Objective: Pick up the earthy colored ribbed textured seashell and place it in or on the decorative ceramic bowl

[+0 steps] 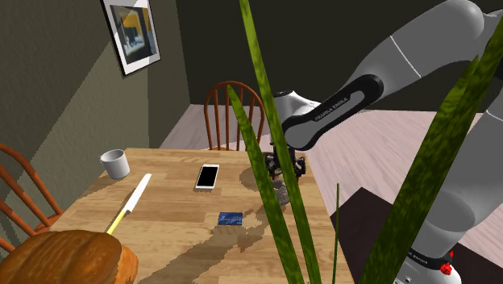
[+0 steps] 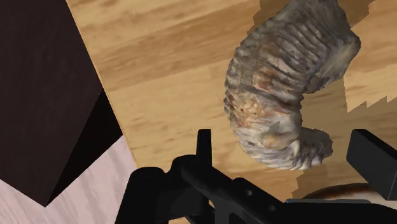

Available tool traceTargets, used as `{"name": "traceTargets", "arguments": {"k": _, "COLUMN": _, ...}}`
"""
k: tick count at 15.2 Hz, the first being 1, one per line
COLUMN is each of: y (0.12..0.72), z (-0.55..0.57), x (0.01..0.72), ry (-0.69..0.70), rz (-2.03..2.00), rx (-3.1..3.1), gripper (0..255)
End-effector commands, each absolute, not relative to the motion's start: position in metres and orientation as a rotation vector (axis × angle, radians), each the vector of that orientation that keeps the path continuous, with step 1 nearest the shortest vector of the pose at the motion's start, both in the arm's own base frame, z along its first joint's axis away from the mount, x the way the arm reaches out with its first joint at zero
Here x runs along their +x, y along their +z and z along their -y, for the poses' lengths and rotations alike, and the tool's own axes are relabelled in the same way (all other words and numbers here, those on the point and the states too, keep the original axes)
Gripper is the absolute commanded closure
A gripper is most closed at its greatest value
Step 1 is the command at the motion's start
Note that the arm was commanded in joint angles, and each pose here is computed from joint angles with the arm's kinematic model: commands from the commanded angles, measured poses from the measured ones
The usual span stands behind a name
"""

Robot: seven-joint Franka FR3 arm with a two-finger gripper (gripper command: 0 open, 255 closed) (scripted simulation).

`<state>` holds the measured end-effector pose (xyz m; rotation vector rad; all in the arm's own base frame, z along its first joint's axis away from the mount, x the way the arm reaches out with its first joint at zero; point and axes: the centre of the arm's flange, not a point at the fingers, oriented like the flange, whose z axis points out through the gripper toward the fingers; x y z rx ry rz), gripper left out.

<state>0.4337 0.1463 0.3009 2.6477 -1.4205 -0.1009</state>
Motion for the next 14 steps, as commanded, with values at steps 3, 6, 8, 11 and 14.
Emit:
{"name": "traceTargets", "arguments": {"k": 3, "y": 0.279, "z": -0.149, "x": 0.429, "ry": -0.091, "rz": 1.52, "rx": 2.564, "gripper": 0}}
{"name": "traceTargets", "arguments": {"k": 6, "y": 0.263, "z": -0.147, "x": 0.427, "ry": -0.091, "rz": 1.52, "rx": 2.564, "gripper": 0}}
{"name": "traceTargets", "arguments": {"k": 8, "y": 0.26, "z": -0.147, "x": 0.426, "ry": -0.091, "rz": 1.52, "rx": 2.564, "gripper": 0}}
{"name": "traceTargets", "arguments": {"k": 11, "y": 0.26, "z": -0.147, "x": 0.426, "ry": -0.091, "rz": 1.52, "rx": 2.564, "gripper": 0}}
{"name": "traceTargets", "arguments": {"k": 14, "y": 0.26, "z": -0.147, "x": 0.426, "ry": -0.091, "rz": 1.52, "rx": 2.564, "gripper": 0}}
